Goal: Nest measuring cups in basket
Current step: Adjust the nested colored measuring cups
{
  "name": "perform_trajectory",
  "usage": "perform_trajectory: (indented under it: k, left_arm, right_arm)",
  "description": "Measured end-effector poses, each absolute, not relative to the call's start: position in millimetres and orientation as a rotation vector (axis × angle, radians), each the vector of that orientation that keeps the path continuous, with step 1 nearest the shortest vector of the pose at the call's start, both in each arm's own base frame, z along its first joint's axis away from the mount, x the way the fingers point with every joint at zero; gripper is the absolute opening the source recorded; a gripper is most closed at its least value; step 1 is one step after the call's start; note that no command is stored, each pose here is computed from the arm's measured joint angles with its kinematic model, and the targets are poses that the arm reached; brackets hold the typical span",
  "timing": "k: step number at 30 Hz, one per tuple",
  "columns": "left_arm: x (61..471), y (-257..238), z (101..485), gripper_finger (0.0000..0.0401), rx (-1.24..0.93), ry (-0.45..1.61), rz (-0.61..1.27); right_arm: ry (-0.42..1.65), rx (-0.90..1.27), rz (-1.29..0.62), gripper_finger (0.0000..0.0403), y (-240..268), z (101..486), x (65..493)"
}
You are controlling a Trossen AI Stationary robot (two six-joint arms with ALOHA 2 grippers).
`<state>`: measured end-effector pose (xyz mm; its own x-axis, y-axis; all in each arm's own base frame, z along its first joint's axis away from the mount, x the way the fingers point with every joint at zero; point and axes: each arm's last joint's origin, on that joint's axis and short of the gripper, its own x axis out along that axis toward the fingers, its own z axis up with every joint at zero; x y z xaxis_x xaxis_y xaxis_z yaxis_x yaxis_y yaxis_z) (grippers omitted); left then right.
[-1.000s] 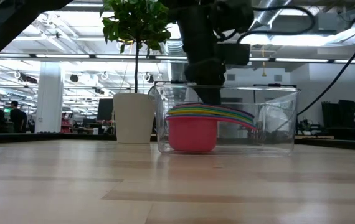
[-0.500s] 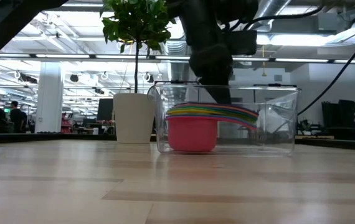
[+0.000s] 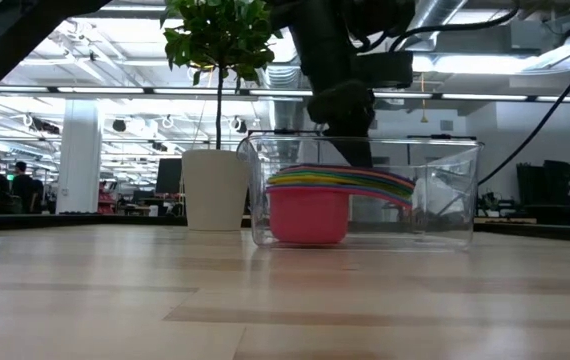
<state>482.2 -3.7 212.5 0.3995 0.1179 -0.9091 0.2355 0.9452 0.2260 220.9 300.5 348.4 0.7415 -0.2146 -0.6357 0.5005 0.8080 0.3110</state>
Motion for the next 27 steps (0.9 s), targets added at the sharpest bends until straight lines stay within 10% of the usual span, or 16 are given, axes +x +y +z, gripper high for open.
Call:
perform_trajectory:
  k: [27]
  left_arm:
    - [490, -21, 202, 0.0000, 0.322, 1.152, -0.150]
  right_arm:
    - [0.619, 0.487, -0.384, 0.0111, 304, 349, 220]
